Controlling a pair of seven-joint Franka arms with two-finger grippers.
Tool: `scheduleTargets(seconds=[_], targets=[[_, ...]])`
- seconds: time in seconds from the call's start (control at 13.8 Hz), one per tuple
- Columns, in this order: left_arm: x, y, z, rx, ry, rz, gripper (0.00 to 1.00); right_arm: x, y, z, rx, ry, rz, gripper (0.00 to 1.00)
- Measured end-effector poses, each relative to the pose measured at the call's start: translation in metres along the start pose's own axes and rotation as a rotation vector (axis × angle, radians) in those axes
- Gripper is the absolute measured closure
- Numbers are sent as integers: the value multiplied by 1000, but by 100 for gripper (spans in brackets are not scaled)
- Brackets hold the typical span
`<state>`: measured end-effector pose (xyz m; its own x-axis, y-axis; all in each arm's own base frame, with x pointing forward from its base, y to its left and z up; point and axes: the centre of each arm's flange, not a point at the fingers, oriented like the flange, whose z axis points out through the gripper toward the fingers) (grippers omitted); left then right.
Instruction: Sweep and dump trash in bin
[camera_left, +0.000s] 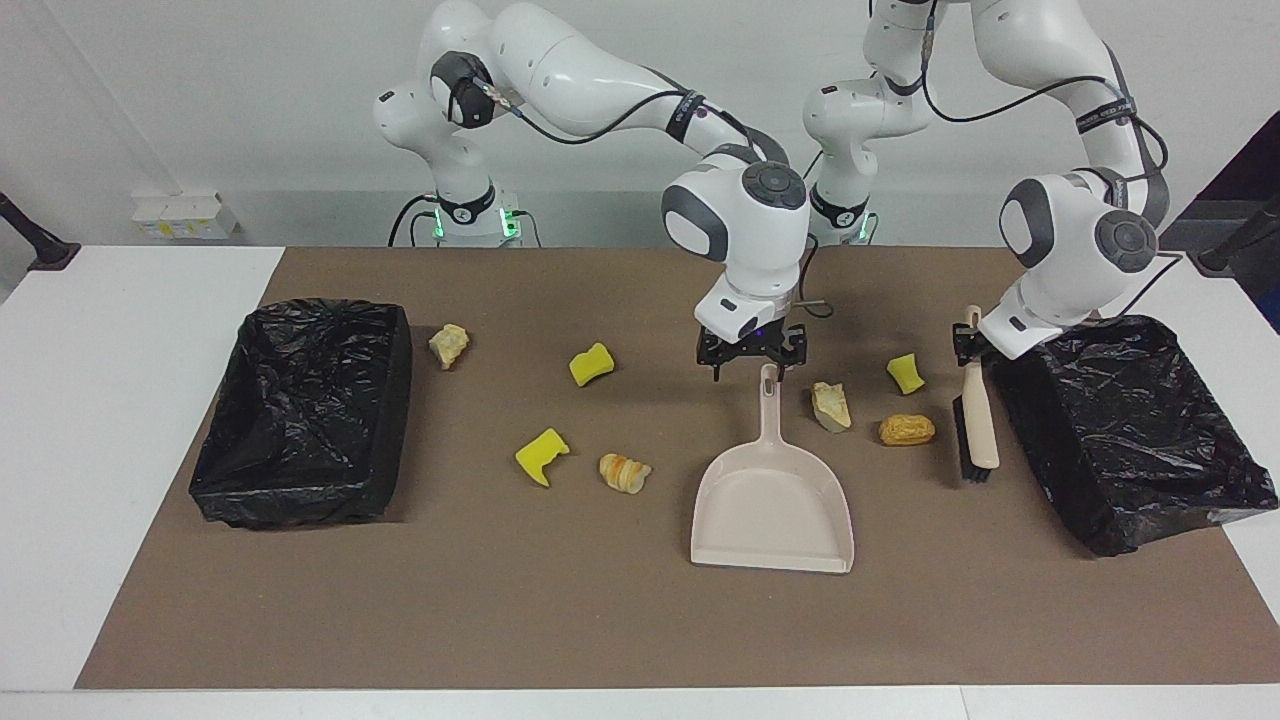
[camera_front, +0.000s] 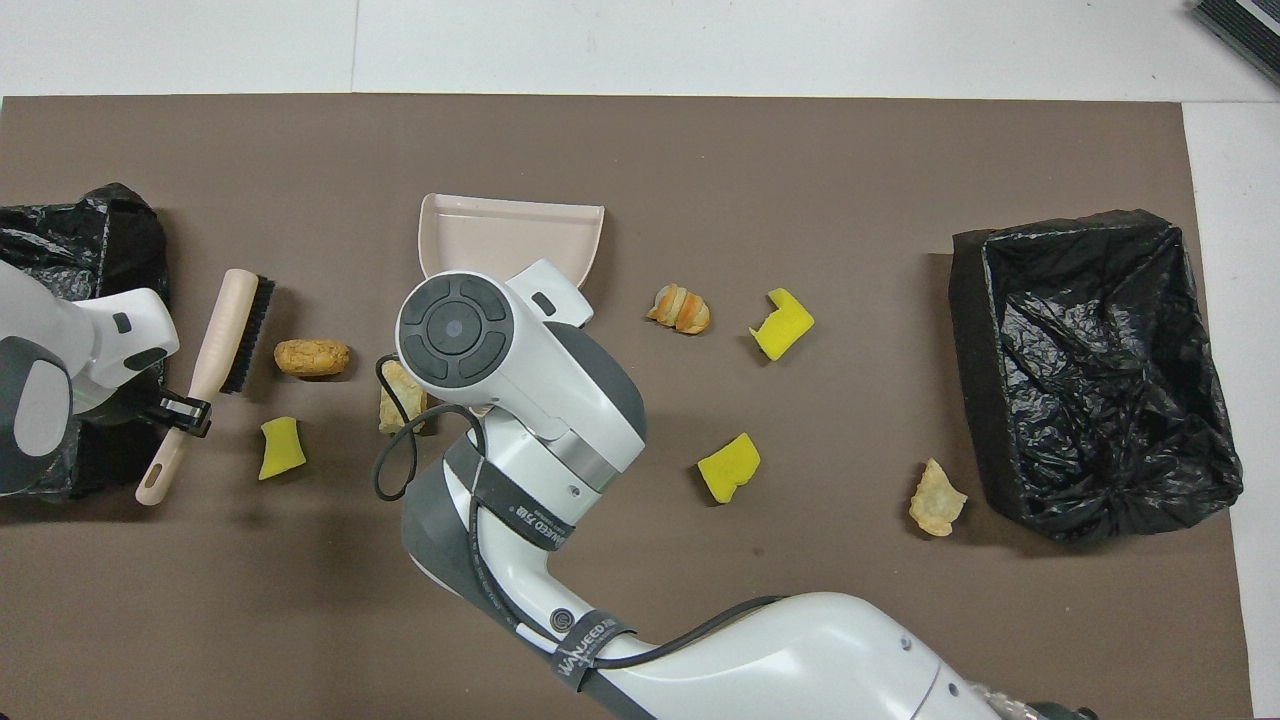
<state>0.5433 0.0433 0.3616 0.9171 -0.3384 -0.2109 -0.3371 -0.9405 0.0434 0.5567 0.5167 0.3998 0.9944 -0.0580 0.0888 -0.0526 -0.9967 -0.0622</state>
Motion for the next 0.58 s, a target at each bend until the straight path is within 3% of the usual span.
scheduleTargets(seconds=[0.22, 0.51, 0.58], targets=[[10, 21, 7, -3, -21, 164, 74, 0, -5, 18, -4, 25, -17, 0], [15, 62, 11, -23, -96, 345, 74, 4, -9, 45, 7, 53, -29, 4], [15, 67, 10, -24, -104, 363, 74, 3, -10, 49, 4, 52, -32, 9]])
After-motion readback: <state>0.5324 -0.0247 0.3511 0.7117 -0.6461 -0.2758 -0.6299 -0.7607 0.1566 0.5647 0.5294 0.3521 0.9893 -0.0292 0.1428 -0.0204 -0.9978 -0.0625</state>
